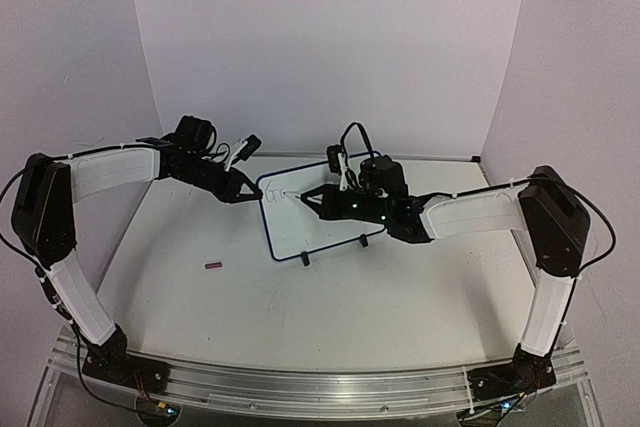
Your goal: Write a sentence on the whiteboard
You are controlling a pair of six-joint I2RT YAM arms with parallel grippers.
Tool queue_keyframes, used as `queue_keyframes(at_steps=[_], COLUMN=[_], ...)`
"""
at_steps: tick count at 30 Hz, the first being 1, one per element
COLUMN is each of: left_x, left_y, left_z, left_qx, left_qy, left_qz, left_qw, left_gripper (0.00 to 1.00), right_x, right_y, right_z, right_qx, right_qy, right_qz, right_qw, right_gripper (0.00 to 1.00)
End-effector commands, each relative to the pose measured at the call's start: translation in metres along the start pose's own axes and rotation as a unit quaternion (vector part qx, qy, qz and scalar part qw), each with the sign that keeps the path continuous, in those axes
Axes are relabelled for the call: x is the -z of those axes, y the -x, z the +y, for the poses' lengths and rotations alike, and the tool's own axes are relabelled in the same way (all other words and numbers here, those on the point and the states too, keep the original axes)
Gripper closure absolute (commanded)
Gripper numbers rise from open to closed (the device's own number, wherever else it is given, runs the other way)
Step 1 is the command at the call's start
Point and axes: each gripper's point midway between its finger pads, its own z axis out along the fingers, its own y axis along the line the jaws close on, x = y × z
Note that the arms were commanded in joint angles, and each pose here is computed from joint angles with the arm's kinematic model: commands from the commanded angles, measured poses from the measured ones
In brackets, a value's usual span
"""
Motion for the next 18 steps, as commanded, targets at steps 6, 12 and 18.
queue_keyframes(at_steps=[6, 12, 18], left_x=[-0.0073, -0.0082, -0.0086], left_y=[-0.0112, -0.0121, -0.0126], left_z=[0.0055, 0.006, 0.0062], left_qx=[-0.004, -0.004, -0.003], left_qy=[0.015, 0.015, 0.015], left_qz=[0.032, 0.033, 0.034], left_qw=[0.999, 0.999, 0.999], left_gripper=[1.0, 1.0, 1.0], right_x=[0.0072, 0.0051, 0.0049], right_y=[0.0457, 0.045, 0.0465], right_z=[0.0169, 0.017, 0.0182], right_qx=[0.019, 0.018, 0.018], right_qy=[0.009, 0.012, 0.015], right_qz=[-0.06, -0.058, -0.059], right_qw=[0.998, 0.998, 0.998], right_gripper=[1.0, 1.0, 1.0])
